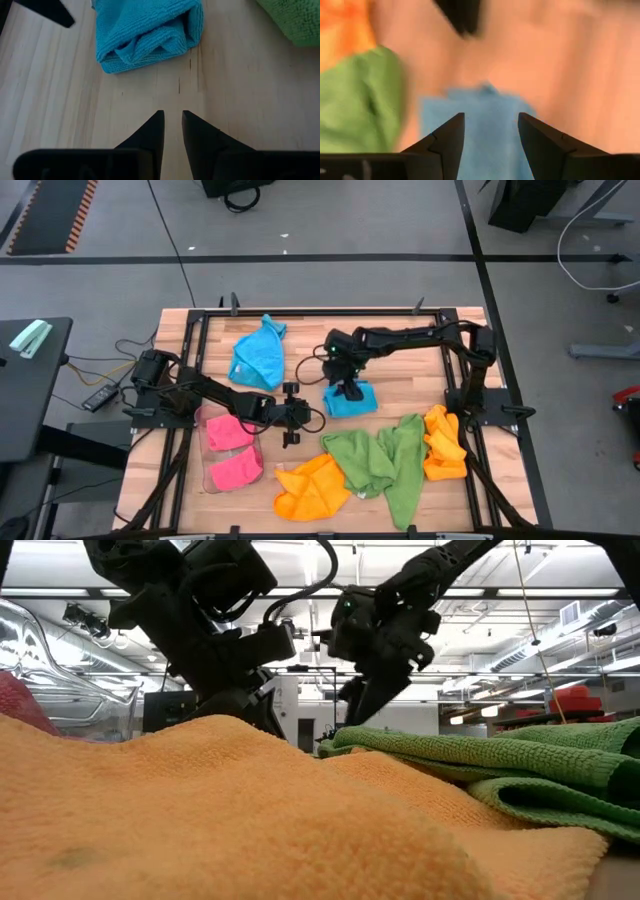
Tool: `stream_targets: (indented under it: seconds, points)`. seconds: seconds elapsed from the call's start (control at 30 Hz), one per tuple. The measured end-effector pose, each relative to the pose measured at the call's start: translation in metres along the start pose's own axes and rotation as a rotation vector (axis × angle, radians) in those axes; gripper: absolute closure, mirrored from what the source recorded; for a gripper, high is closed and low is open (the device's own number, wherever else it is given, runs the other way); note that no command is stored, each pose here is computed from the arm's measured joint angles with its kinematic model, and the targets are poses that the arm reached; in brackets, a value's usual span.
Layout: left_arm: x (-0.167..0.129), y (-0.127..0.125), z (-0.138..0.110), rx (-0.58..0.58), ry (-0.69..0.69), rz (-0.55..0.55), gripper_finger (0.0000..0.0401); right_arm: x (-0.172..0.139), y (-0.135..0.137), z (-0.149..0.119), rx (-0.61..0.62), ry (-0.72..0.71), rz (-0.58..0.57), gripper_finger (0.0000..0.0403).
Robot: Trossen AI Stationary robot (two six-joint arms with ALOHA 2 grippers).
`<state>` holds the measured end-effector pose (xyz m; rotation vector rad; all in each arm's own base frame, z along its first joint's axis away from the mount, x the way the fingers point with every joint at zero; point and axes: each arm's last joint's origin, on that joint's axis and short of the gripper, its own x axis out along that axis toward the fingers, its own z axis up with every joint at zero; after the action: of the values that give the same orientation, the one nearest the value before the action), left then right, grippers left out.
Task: Fold microfiber towels
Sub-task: Fold the bottom blue microfiber cloth
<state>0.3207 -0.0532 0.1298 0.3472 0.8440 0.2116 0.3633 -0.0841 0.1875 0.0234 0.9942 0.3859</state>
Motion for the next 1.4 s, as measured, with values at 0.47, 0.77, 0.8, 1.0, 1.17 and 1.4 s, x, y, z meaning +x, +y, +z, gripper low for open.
stream_targets:
  seconds: [0.47,0.77,0.8,1.0,1.17,1.4]
  points:
    - [0.001,-0.002,-0.013,-0.041,0.074,-0.003,0.0332,0.030,0.041,-0.013,-0.156,-0.238,-0.156,0.0270]
    - [0.004,0.006,-0.009,-0.055,0.031,0.039,0.0330,0.023,0.057,-0.053,-0.165,-0.481,-0.231,0.0298]
    - [0.004,0.007,-0.008,-0.065,0.025,0.041,0.0329,0.025,0.056,-0.056,-0.168,-0.499,-0.247,0.0299]
    - [0.004,0.007,-0.008,-0.070,0.020,0.042,0.0328,0.034,0.054,-0.066,-0.149,-0.501,-0.278,0.0297]
    - [0.004,0.007,-0.007,-0.066,0.017,0.042,0.0334,0.037,0.054,-0.069,-0.126,-0.481,-0.268,0.0277]
    - [0.004,0.007,-0.008,-0.063,0.021,0.041,0.0325,0.041,0.047,-0.074,-0.098,-0.459,-0.290,0.0234]
